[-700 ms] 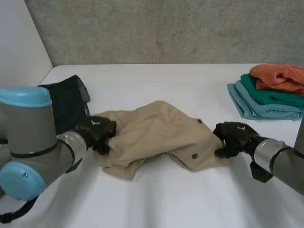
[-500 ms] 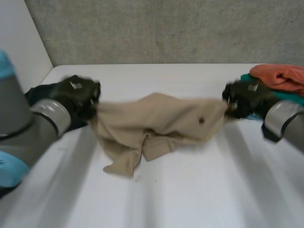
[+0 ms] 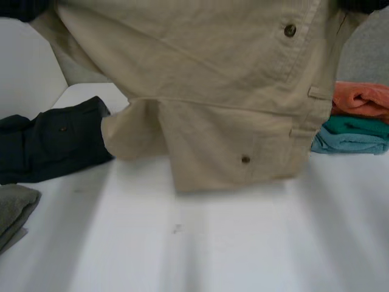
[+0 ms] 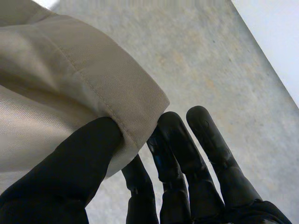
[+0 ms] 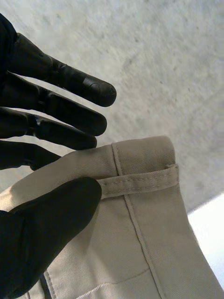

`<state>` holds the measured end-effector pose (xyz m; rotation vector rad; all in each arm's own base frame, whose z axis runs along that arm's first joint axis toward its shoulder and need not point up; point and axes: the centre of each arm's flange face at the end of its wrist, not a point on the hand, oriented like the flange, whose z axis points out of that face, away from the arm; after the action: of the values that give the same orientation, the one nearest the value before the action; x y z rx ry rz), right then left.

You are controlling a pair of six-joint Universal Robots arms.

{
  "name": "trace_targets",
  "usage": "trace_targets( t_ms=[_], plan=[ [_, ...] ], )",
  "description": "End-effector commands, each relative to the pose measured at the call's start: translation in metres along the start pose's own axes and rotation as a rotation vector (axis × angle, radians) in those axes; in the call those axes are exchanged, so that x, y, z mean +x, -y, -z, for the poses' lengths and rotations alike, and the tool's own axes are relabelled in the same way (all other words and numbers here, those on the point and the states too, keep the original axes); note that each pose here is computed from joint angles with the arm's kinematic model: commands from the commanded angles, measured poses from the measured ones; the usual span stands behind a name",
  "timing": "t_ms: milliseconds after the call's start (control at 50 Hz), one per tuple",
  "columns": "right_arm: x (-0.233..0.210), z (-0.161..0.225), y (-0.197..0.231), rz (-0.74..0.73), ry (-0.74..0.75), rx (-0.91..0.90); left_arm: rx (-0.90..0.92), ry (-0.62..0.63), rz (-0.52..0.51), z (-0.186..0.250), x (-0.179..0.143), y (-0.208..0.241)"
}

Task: Fold the laundry.

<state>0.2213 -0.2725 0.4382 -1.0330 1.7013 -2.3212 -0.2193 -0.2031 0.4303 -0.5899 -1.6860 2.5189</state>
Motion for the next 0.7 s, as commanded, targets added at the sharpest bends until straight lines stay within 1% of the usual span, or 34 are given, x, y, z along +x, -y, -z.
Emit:
trace_targets(
  t_ms=[20, 40, 100, 120, 180, 220, 260, 300, 320, 340, 420, 480, 540, 620, 640, 700],
  plan=[
    [-0.042, -0.028, -0.051, 0.030, 0.131, -0.131, -0.196, -0.055, -0.001, -0.023, 0.021, -0.069],
    [-0.045, -0.032, -0.058, 0.033, 0.139, -0.147, -0.231, -0.067, -0.004, -0.032, 0.026, -0.086],
    [-0.053, -0.047, -0.086, 0.044, 0.136, -0.203, -0.261, -0.066, -0.016, -0.049, 0.032, -0.107],
    [-0.054, -0.052, -0.093, 0.045, 0.123, -0.214, -0.270, -0.054, -0.035, -0.062, 0.034, -0.120],
    [-0.047, -0.078, -0.113, 0.075, 0.026, -0.193, -0.261, -0.027, -0.070, -0.083, 0.036, -0.135],
    [-0.044, -0.088, -0.116, 0.092, -0.018, -0.158, -0.209, 0.015, -0.111, -0.103, 0.037, -0.137],
    [-0.039, -0.106, -0.112, 0.111, -0.091, -0.059, -0.148, 0.042, -0.129, -0.116, 0.038, -0.131],
    [-0.033, -0.116, -0.104, 0.136, -0.148, 0.024, -0.034, 0.094, -0.143, -0.134, 0.036, -0.114],
    [-0.025, -0.124, -0.094, 0.156, -0.203, 0.109, 0.011, 0.110, -0.140, -0.138, 0.035, -0.107],
    [-0.021, -0.127, -0.088, 0.167, -0.234, 0.153, 0.106, 0.150, -0.132, -0.146, 0.030, -0.091],
    [-0.003, -0.133, -0.056, 0.185, -0.368, 0.323, 0.300, 0.242, -0.111, -0.157, 0.023, -0.061],
    [0.003, -0.130, -0.038, 0.177, -0.407, 0.380, 0.381, 0.284, -0.093, -0.153, 0.019, -0.039],
    [0.001, -0.126, -0.037, 0.168, -0.393, 0.365, 0.366, 0.268, -0.084, -0.141, 0.024, -0.034],
    [-0.020, -0.117, -0.050, 0.141, -0.293, 0.254, 0.281, 0.229, -0.093, -0.125, 0.032, -0.054],
    [-0.030, -0.112, -0.059, 0.130, -0.233, 0.196, 0.260, 0.221, -0.097, -0.120, 0.033, -0.058],
    [-0.045, -0.102, -0.079, 0.110, -0.141, 0.104, 0.168, 0.182, -0.107, -0.100, 0.039, -0.081]
  ],
)
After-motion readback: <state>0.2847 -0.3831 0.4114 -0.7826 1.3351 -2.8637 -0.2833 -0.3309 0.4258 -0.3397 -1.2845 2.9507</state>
